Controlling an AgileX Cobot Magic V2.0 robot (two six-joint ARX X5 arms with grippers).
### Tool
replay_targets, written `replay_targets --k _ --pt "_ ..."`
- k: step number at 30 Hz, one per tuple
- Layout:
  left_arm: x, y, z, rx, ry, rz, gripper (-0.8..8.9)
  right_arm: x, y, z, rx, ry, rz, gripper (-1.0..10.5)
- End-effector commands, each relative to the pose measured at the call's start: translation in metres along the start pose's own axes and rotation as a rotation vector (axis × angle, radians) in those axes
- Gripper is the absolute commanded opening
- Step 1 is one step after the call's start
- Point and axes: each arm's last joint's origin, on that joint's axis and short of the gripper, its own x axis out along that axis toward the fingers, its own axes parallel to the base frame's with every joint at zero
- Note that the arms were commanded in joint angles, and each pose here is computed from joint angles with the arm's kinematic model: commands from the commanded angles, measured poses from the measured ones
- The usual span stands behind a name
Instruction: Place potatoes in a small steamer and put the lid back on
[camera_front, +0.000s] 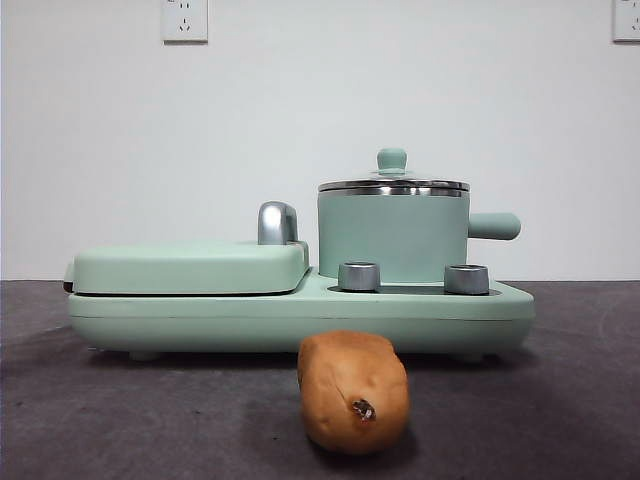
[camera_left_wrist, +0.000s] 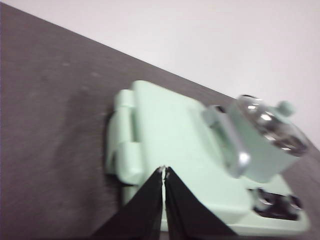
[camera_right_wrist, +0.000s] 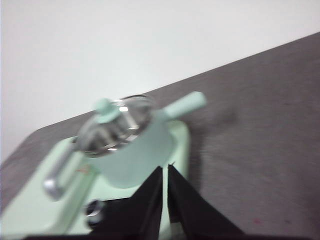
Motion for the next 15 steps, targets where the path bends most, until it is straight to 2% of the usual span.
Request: replay_targets --k 1,3,10,15 --pt "-0.001 -0.015 0.025 0.008 0.009 -0.061 0.08 -0.003 0.014 0.022 -0.045 0.028 0.074 0.1" --pt "0.001 -0.025 0.04 0.013 0.042 -0.098 0.08 -0.005 0.023 0.037 -0.053 0.061 0.117 0.1" --pt "0.013 -0.051 0.082 0.048 0.167 -0.216 0.08 -0.009 0.046 0.079 -0.09 0.087 0.154 0.1" --pt "0.028 -0.065 0.101 0.064 0.261 -0.298 0.08 -0.007 0.058 0.099 -0.119 0.114 0.252 0.1"
